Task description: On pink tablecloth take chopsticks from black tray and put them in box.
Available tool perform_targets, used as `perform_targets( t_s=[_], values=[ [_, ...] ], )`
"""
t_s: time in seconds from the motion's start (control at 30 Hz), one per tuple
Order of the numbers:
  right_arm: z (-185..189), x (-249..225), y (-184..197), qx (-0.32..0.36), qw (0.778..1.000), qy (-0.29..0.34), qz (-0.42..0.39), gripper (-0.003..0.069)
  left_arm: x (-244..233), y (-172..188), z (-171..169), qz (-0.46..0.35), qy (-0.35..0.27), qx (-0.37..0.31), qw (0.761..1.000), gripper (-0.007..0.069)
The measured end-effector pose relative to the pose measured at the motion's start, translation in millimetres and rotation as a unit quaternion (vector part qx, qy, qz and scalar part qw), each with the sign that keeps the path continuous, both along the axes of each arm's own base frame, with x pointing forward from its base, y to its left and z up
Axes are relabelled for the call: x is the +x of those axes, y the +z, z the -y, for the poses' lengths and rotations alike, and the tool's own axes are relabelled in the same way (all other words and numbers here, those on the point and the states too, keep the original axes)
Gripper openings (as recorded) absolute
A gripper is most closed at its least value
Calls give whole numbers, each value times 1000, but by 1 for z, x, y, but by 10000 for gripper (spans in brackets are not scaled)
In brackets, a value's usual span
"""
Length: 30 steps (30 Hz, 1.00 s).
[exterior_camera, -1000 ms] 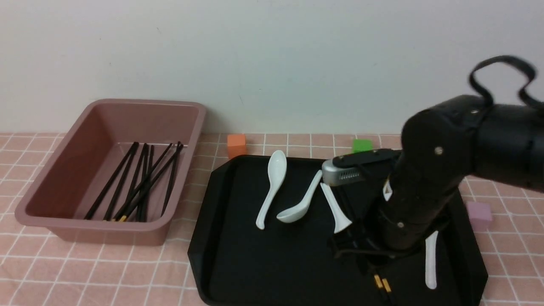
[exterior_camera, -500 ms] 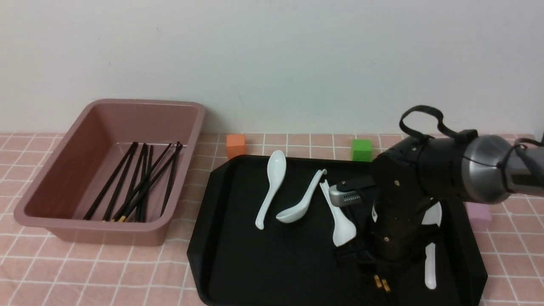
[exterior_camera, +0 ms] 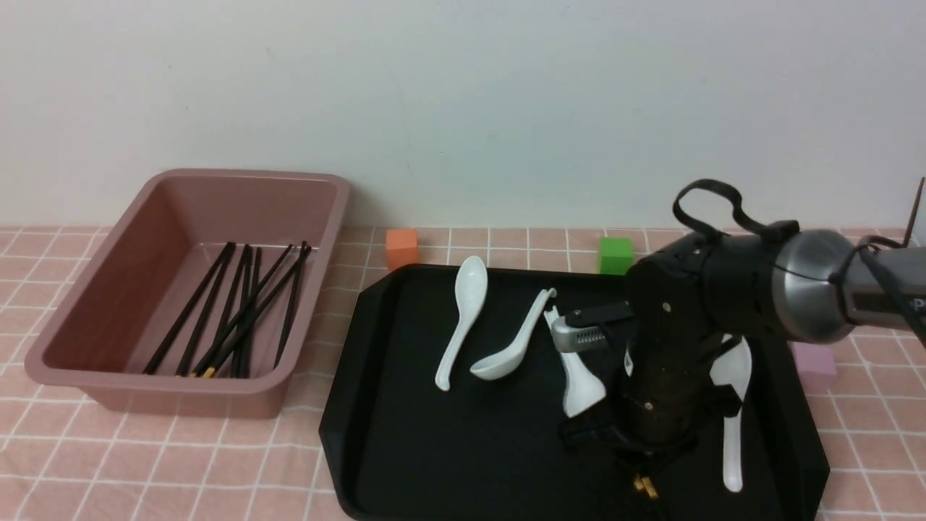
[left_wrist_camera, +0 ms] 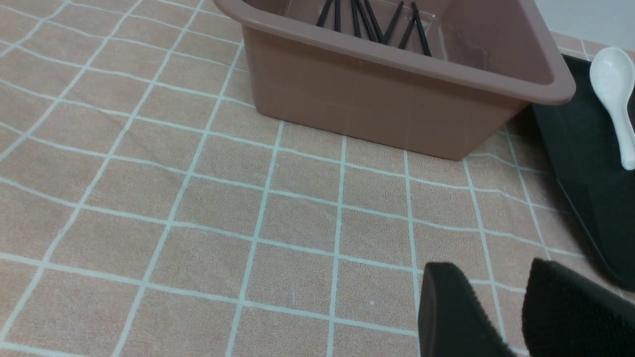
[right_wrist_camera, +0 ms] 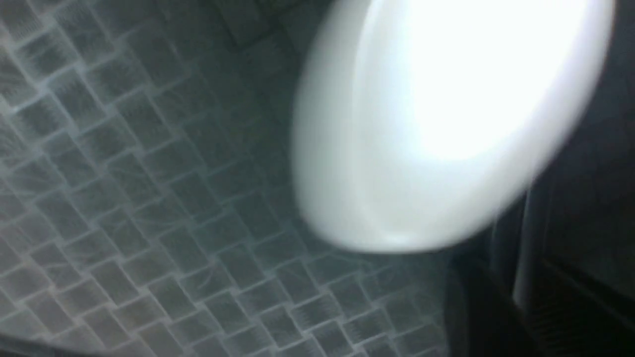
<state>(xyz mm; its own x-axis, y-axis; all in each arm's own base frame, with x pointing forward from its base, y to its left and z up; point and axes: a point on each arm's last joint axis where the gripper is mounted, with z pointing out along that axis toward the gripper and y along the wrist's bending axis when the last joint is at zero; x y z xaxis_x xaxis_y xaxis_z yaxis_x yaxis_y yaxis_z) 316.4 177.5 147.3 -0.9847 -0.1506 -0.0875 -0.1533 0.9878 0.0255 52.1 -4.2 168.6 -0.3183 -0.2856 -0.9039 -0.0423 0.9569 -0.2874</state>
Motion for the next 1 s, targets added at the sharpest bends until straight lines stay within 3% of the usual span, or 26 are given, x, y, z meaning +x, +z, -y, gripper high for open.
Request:
perform_targets(
  t_s=[0.3,0.43,0.6,0.77,1.0],
  values=[
    [10,-8,10,-45,999,26,-10,144,0,0,0,0,0,0,1000,239],
    [16,-14,42,-36,999,27,23,144,0,0,0,0,0,0,1000,239],
    [14,-24,99,25,996,14,79,144,0,0,0,0,0,0,1000,239],
    [-50,-20,155,137,977,83,144,144,0,0,0,0,0,0,1000,239],
    [-152,8,180,218,938,169,212,144,0,0,0,0,0,0,1000,239]
  ],
)
